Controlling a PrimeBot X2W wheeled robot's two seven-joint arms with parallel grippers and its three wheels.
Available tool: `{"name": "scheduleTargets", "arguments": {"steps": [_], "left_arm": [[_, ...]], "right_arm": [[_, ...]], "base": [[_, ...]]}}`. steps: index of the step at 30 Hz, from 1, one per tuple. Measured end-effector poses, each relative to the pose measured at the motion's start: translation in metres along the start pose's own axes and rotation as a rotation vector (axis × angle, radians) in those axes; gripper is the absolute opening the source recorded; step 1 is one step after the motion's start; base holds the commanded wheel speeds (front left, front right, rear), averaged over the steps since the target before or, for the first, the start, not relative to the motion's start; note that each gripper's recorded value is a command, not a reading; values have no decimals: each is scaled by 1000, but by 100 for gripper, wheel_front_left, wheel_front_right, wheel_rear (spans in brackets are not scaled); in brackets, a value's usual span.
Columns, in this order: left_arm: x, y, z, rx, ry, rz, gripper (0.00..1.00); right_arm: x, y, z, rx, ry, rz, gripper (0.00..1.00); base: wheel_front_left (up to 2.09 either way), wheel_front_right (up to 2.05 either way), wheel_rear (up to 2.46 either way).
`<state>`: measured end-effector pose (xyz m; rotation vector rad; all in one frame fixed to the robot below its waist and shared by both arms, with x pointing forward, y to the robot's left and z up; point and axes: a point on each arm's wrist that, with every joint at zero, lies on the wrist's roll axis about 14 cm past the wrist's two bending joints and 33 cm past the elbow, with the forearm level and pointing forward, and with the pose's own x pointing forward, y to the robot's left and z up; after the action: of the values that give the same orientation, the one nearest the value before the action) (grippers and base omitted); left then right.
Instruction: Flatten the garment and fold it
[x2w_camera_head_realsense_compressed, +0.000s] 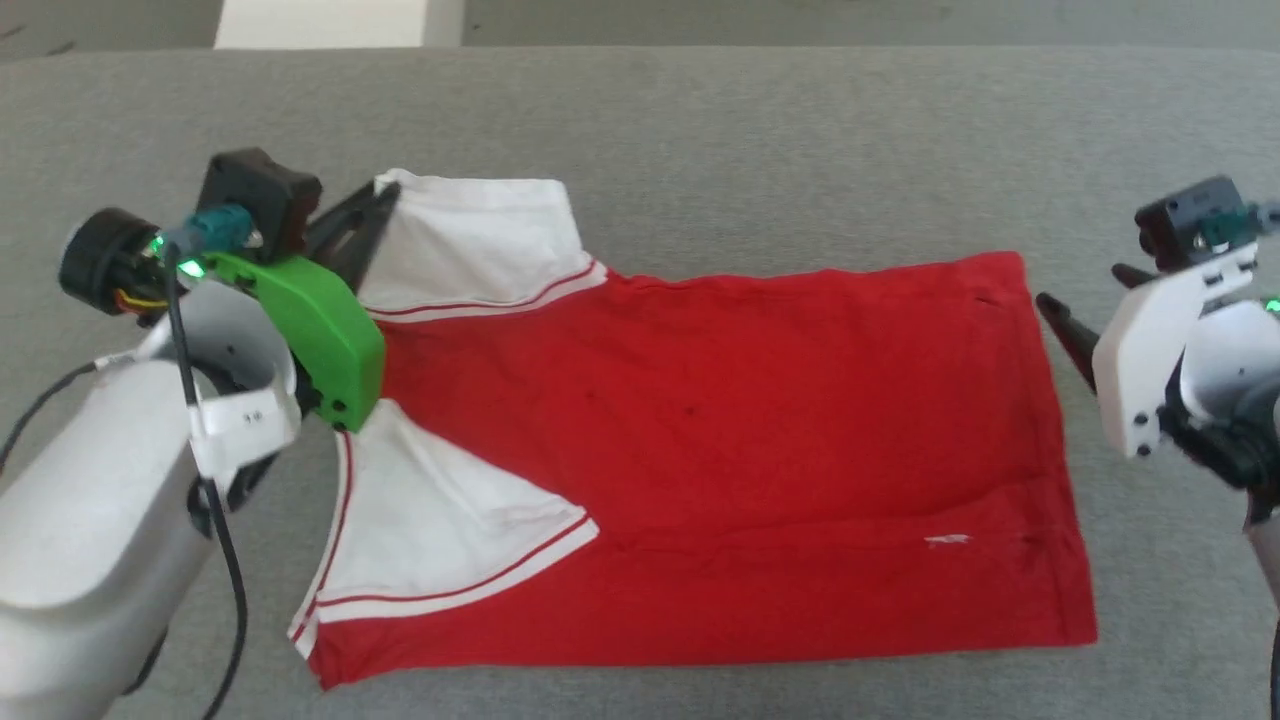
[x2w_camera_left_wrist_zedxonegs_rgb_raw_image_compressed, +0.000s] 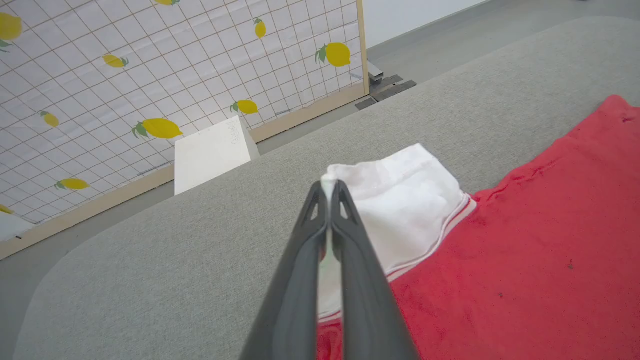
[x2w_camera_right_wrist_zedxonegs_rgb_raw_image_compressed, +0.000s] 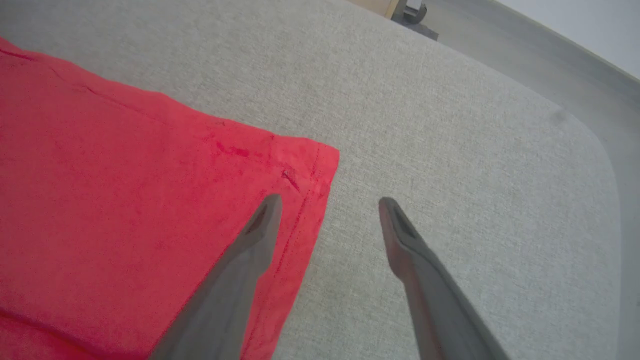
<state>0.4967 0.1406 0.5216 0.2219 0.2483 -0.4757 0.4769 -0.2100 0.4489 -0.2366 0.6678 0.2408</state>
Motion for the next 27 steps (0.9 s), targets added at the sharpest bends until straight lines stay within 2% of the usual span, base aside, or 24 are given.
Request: {"name": "scheduleTargets", "arguments": {"steps": [5,11,18,19,20,21,27], "left_arm": [[-14,-10,-10,-15,10,-6,0],[-21,-14,-22,-34,33,-1,0],[-24,-13,-43,-60,86,12,0],[-24,-11,-46,-63,93,19,0],[-25,-10,-49,-71,101,26,0],[-25,-10,-51,-79,106,29,0],[-32,-4,-61,-106,115,70,0]], "right_arm": [[35,-1,1,-59,109,13,100],[73,14,-28,-94,258,55,100],[100,31,-33,-194,302,105,100],[101,33,-34,-202,300,115,64],[103,35,-33,-207,291,125,5],[103,35,-32,-210,280,130,0],[100,39,-19,-156,160,149,0]], "base": [[0,0,0],[0,0,0],[0,0,0],[0,0,0],[0,0,0],[0,0,0],[0,0,0]]}}
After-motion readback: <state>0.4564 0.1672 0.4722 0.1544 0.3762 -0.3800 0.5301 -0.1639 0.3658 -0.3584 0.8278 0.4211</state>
